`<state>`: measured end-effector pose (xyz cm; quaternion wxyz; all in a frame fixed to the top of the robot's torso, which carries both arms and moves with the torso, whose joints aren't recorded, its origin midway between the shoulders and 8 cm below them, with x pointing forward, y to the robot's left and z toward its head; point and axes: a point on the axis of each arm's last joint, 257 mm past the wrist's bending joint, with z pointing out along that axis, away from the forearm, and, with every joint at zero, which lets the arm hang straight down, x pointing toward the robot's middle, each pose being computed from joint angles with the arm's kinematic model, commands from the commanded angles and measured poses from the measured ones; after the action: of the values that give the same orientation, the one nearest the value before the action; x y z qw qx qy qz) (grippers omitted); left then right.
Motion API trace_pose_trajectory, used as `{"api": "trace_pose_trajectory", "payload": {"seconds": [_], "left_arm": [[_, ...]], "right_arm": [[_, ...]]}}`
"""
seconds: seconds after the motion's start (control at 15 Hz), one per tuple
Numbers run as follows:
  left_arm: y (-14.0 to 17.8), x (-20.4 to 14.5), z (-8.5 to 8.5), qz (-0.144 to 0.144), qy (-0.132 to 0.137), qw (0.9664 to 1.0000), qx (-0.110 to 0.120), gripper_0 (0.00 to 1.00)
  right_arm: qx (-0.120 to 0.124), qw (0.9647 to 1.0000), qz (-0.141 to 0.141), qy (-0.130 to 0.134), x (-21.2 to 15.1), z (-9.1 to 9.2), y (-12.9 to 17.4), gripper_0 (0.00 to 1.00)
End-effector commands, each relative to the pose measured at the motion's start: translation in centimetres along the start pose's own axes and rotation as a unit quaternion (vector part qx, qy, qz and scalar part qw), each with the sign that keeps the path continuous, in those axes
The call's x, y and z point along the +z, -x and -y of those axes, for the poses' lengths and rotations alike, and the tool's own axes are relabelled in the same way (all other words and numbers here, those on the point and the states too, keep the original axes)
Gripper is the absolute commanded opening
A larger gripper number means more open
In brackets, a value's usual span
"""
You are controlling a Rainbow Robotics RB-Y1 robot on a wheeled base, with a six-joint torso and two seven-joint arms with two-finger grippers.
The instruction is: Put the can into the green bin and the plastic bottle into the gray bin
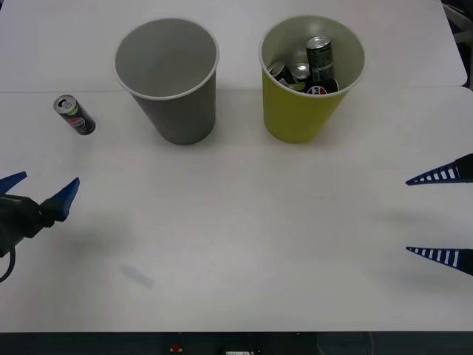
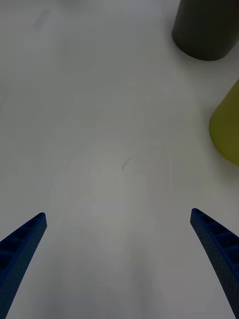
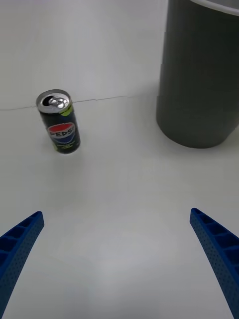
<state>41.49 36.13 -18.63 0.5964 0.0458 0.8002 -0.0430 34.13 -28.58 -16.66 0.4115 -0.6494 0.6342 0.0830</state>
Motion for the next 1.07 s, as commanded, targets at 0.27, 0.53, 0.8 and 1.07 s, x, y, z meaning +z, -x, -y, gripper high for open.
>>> {"api": "trace_pose_trajectory", "payload": {"seconds": [0.27,0.53,0.8,1.07], "left_arm": [[-1.5,0.4,-4.3,0.048,0.062,0.9968,-0.018,1.0],[-2.4,2.0,-4.9,0.071,0.06,0.9943,-0.052,1.0],[-2.1,5.2,-4.7,0.091,0.051,0.9925,-0.065,1.0],[-1.4,9.2,-5.6,0.099,0.062,0.9919,-0.048,1.0]], "right_arm": [[0.0,1.0,0.0,0.0,0.0,0.0,0.0,1.0],[0.0,1.0,0.0,0.0,0.0,0.0,0.0,1.0],[0.0,1.0,0.0,0.0,0.0,0.0,0.0,1.0],[0.0,1.0,0.0,0.0,0.0,0.0,0.0,1.0]]}}
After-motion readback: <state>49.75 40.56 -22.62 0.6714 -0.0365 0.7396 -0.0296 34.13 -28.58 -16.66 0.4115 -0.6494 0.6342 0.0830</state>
